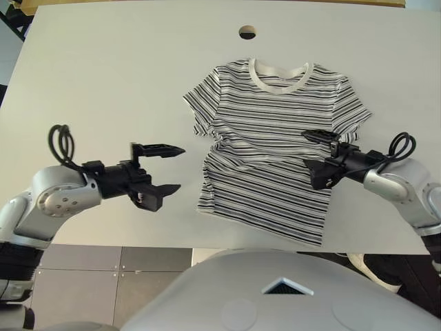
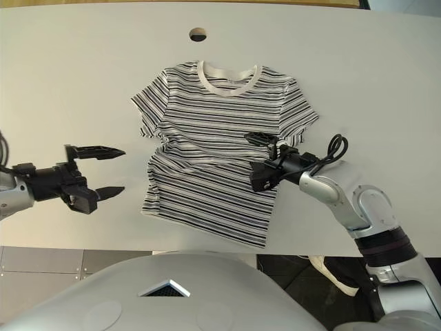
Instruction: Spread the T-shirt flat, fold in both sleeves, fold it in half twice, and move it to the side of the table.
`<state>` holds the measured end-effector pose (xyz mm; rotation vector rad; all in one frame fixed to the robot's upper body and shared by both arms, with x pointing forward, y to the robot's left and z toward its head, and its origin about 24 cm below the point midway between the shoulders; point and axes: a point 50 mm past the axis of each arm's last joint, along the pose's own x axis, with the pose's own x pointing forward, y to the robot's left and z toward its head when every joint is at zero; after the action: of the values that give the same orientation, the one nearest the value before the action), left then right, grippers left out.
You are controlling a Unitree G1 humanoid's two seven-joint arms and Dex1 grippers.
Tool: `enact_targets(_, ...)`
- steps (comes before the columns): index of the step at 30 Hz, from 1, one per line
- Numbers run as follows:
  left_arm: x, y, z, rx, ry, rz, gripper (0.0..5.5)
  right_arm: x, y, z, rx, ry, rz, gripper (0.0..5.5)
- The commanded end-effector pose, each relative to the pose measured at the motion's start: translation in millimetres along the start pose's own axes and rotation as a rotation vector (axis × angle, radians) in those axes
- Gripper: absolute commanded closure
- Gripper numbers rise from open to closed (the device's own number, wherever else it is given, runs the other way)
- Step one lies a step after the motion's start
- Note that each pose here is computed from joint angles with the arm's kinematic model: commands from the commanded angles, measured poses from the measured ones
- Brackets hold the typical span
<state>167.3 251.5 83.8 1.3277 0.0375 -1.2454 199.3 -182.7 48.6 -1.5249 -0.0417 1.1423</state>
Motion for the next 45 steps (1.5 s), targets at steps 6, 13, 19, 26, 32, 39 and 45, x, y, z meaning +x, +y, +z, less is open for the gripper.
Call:
enact_targets(6,29,26,14,0.027,-0.12,0.207,0.47,-36,-13,20,0.095,-0.058,-0.107,1.11)
enact_targets(13,39,31,23,0.039,-0.199,0.207,0.47,-55,-16,50,0.141,-0.176,-0.127,1.11)
enact_targets(19,54,36,36,0.108,-0.294,0.145,0.47,-24,50,73,0.216,-0.285,0.188,1.11)
enact_targets(26,69,24,48,0.167,-0.39,-0.033,0.47,-40,68,66,0.229,-0.241,0.265,1.11)
enact_targets(32,81,1,43,0.209,-0.377,-0.244,0.47,-45,66,65,0.211,-0.23,0.26,1.11)
enact_targets(39,62,7,19,0.222,-0.236,-0.24,0.47,-49,67,67,0.215,-0.197,0.274,1.11)
enact_targets(45,23,-1,1,0.109,-0.082,-0.182,0.47,-57,69,63,0.217,-0.159,0.302,1.11)
